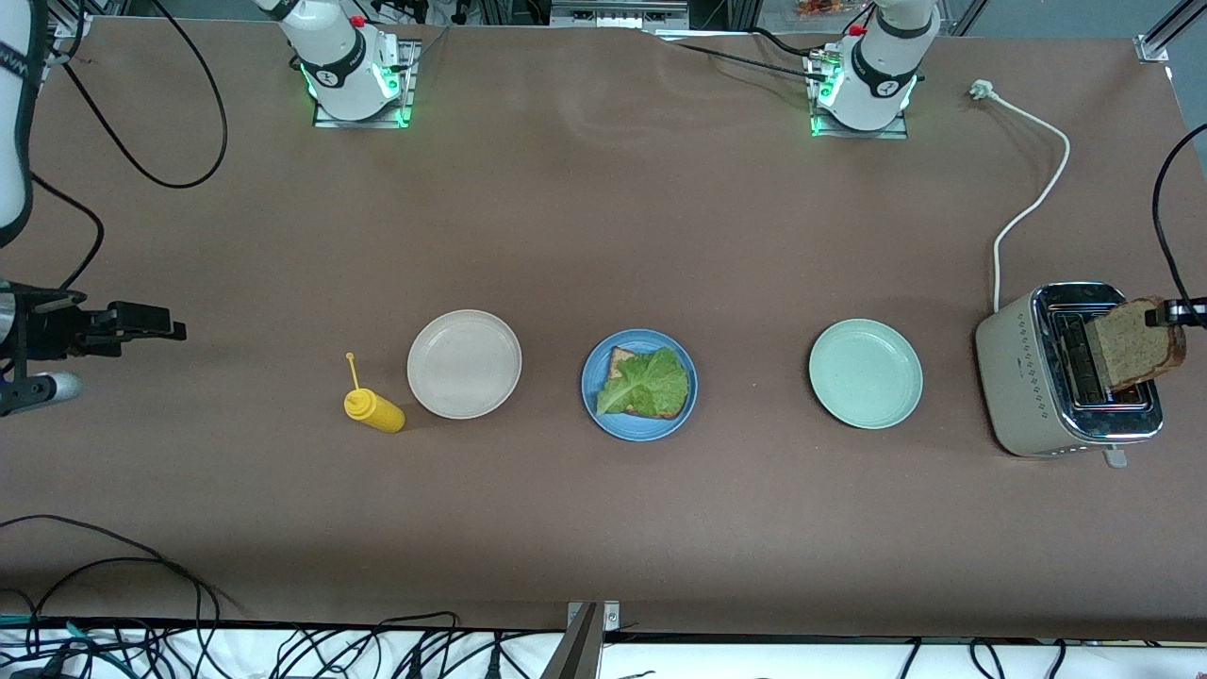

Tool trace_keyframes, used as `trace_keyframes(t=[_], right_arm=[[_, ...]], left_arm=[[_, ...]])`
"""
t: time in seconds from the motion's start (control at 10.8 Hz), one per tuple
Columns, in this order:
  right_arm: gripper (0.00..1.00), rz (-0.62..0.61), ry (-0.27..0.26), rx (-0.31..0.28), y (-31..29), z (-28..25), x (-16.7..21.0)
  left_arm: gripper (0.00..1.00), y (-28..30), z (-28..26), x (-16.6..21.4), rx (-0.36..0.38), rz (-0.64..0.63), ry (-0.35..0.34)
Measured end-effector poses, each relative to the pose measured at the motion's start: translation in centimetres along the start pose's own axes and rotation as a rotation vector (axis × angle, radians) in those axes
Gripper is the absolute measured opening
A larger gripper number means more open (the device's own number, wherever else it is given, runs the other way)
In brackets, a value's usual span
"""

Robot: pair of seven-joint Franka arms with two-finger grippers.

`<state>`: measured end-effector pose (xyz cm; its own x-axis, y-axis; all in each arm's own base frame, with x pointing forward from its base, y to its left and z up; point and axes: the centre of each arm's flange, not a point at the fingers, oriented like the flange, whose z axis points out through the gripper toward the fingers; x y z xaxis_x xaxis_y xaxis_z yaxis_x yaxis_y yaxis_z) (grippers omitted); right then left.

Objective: Make sandwich in blue plate with both arms
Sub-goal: 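Carry the bread slice with the left gripper over the blue plate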

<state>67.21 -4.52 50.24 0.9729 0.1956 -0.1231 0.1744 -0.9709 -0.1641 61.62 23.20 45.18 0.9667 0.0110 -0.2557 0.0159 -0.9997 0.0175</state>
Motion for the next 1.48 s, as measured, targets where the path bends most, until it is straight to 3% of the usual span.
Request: trace_keyframes(t=[0.19, 0.46, 0.74, 0.83, 1.3, 1.48], right_arm=[[1.00, 0.038, 0.036, -0.022, -1.1, -0.6, -2.4], [1.00, 0.095, 0.045, -0.050, -2.0, -2.2, -6.0], [1.00, 0.117, 0.050, -0.097, -4.1, -2.6, -6.5], [1.00, 0.114, 0.051, -0.103, -4.6, -2.5, -6.4], [1.00, 0.118, 0.073, -0.111, -4.5, -3.9, -7.2], [1.00, 0.119, 0.074, -0.115, -4.5, -4.0, -7.3]], left_arm=[[0.10, 4.1, -4.5, -1.1, 0.009, 0.063, 0.016], [0.10, 13.4, -9.4, -2.4, 0.057, 0.196, 0.059], [0.10, 26.0, -9.4, -2.0, 0.099, 0.374, 0.054], [0.10, 30.1, -8.6, -2.1, 0.075, 0.413, 0.044], [0.10, 43.8, 0.2, 0.3, -0.332, 0.439, -0.095], [0.10, 47.3, 4.4, 2.4, -0.545, 0.413, -0.142]])
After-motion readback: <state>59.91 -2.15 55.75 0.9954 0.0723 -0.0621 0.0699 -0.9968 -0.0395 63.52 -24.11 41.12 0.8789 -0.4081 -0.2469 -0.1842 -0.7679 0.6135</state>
